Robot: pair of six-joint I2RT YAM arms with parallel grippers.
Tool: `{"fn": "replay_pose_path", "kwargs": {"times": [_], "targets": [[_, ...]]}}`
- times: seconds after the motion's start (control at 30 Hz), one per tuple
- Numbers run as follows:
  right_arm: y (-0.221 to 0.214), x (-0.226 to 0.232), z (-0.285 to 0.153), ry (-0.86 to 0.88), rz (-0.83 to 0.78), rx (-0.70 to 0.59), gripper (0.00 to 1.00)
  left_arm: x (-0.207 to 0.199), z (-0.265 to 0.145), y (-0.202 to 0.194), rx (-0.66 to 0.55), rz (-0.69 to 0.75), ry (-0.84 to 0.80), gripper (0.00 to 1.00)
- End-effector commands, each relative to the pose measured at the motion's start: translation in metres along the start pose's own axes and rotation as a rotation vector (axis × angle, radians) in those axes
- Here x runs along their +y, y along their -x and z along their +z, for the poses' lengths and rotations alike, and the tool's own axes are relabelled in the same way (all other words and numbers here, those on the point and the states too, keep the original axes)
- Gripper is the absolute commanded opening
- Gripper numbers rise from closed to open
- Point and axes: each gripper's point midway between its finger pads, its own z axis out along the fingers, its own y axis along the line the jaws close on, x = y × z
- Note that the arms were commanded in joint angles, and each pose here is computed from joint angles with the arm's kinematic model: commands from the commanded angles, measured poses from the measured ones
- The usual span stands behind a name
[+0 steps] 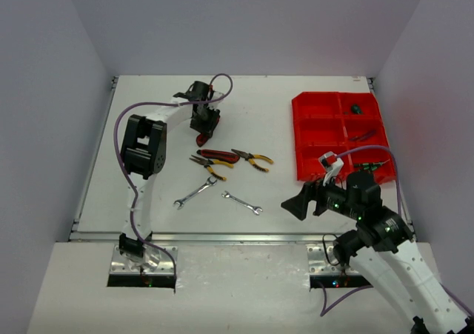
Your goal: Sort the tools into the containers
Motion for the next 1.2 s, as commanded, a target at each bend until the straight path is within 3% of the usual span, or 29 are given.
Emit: {"fn": "replay_pose_path", "kwargs": {"times": [0.0, 0.1, 0.23, 0.3, 0.43, 0.53, 0.6, 0.67, 0.9, 1.0, 1.17], "targets": [[0.017, 0.009, 0.010, 0.054, 0.023, -0.068, 0.99, -0.012, -0.037, 0.039, -0.146, -0.059, -0.014, 0.00], [0.027, 0.011, 0.020, 0.066, 0.082, -0.091, 0.99, -0.024, -0.077, 0.063, -0.261, -0.090, -0.049, 0.00], [0.062, 0.027, 0.031, 0.129, 0.152, -0.155, 0.99, -0.080, -0.165, 0.091, -0.511, -0.110, -0.236, 0.00], [0.085, 0.036, 0.034, 0.154, 0.164, -0.199, 0.99, -0.111, -0.174, 0.071, -0.519, -0.098, -0.349, 0.00], [0.126, 0.048, 0.051, 0.184, 0.194, -0.222, 0.99, -0.186, -0.231, 0.045, -0.579, -0.072, -0.666, 0.00], [0.143, 0.043, 0.066, 0.160, 0.223, -0.233, 0.98, -0.222, -0.246, 0.027, -0.571, -0.032, -0.748, 0.00], [0.162, 0.029, 0.072, 0.076, 0.230, -0.297, 0.89, -0.246, -0.268, 0.016, -0.618, -0.011, -0.811, 0.00], [0.170, 0.018, 0.075, 0.010, 0.231, -0.326, 0.87, -0.251, -0.286, 0.012, -0.650, -0.030, -0.835, 0.00], [0.184, 0.017, 0.073, -0.008, 0.245, -0.365, 0.77, -0.260, -0.291, -0.009, -0.648, -0.065, -0.864, 0.00], [0.182, 0.015, 0.085, -0.009, 0.256, -0.335, 0.62, -0.270, -0.285, -0.017, -0.635, -0.071, -0.852, 0.00], [0.185, 0.019, 0.093, -0.013, 0.257, -0.311, 0.60, -0.283, -0.278, -0.021, -0.623, -0.073, -0.842, 0.00]]}}
